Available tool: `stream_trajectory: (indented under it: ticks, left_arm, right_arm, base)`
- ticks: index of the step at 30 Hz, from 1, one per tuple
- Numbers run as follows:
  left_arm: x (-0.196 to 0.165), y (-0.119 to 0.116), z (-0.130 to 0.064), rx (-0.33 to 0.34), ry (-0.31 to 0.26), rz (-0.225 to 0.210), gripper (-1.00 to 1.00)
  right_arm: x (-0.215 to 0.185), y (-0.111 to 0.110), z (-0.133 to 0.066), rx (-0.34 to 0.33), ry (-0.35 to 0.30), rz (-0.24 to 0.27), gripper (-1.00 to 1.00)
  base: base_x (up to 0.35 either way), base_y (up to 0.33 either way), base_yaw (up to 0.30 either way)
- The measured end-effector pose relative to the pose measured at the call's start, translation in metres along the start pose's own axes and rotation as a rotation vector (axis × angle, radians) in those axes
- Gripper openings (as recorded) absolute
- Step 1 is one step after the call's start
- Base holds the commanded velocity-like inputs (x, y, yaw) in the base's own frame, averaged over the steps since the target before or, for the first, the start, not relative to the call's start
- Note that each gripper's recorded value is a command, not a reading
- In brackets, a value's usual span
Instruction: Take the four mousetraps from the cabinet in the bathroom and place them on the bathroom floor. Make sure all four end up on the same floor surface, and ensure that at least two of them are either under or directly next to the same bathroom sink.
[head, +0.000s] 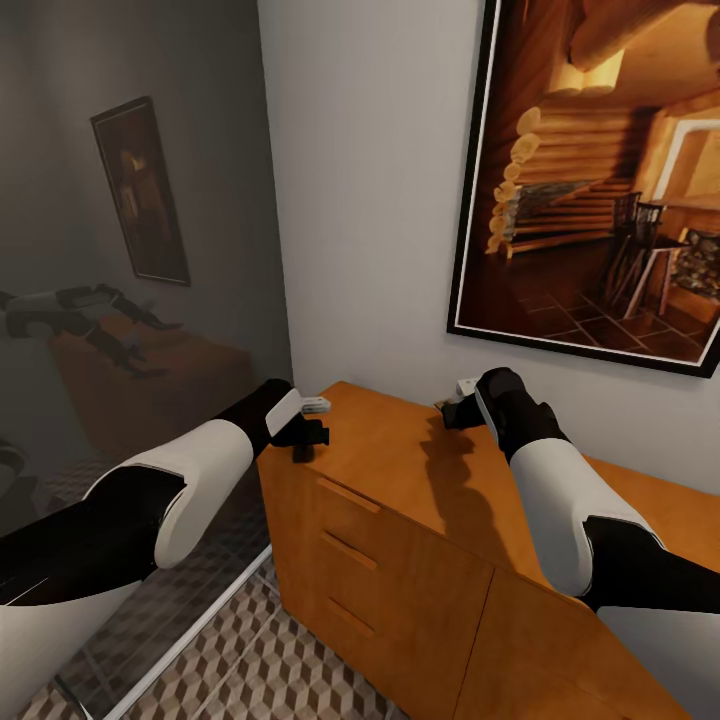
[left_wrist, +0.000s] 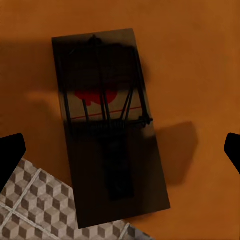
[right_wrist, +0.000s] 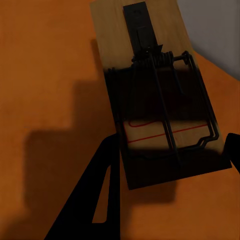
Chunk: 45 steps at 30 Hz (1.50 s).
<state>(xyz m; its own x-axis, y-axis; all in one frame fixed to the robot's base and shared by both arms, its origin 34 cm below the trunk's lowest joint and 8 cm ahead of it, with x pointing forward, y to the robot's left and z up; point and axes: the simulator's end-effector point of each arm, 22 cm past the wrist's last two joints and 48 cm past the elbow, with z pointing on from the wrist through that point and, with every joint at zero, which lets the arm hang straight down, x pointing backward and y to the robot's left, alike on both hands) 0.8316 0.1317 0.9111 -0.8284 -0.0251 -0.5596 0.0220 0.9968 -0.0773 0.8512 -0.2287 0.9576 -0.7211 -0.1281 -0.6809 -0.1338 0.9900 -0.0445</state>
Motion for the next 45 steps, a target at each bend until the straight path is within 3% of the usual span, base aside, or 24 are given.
stream_trajectory:
  ticks: [45]
  left_arm:
    - [0.0090, 0.0053, 0.0081, -0.013, 0.007, -0.009, 1.00]
  right_arm:
    - [0.0000, 0.0000, -0.0001, 0.000, 0.000, 0.000, -1.00]
  base:
    - [0.000, 0.000, 0.000]
